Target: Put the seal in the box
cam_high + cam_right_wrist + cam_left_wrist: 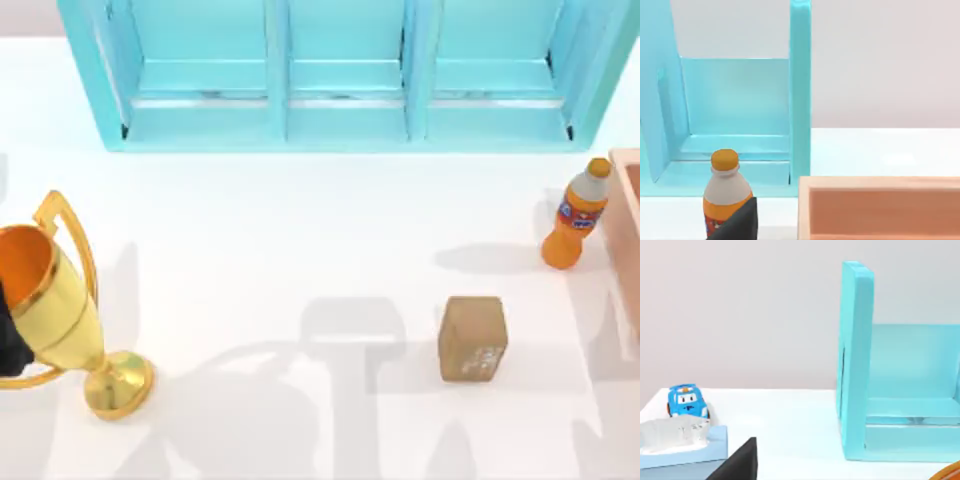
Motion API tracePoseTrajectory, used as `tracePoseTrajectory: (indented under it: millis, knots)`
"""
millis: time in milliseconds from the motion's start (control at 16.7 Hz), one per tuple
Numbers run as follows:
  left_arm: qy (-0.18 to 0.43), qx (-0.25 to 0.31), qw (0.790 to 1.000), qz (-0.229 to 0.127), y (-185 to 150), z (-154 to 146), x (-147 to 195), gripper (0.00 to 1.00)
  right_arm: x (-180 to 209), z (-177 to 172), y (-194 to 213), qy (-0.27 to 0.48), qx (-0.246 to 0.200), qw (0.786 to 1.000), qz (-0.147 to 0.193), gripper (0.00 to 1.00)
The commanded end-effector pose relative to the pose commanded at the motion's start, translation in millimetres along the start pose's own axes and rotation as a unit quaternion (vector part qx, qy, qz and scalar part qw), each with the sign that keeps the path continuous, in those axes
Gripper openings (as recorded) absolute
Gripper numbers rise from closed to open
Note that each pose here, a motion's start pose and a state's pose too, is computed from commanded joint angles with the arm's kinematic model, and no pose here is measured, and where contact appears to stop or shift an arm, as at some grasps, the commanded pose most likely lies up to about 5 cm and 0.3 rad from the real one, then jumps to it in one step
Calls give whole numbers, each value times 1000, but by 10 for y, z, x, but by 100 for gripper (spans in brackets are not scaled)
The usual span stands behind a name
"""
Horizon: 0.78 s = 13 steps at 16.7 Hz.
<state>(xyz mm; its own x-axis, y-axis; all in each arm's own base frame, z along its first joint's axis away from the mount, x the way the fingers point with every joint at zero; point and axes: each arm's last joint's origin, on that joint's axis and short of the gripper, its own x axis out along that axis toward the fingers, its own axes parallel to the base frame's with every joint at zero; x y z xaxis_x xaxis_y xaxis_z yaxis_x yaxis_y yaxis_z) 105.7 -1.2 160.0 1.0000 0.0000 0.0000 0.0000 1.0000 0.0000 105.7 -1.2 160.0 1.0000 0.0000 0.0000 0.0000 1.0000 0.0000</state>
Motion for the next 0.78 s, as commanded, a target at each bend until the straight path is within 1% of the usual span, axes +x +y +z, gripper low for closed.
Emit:
tracePoseTrajectory:
  millis: [180,360,480,600,720,780]
  knots:
    - [0,0,1000,0,0,0,0,100,0,18,5,5,2,1000,2,100]
    - [0,0,1000,0,0,0,0,100,11,179,48,47,21,998,21,100]
    - [0,0,1000,0,0,0,0,100,49,362,100,98,40,994,39,100]
    - [0,0,1000,0,0,0,0,100,141,576,174,165,59,983,58,100]
    - [0,0,1000,0,0,0,0,100,300,791,284,245,75,964,73,100]
    - [0,0,1000,0,0,0,0,100,406,886,356,288,80,951,78,100]
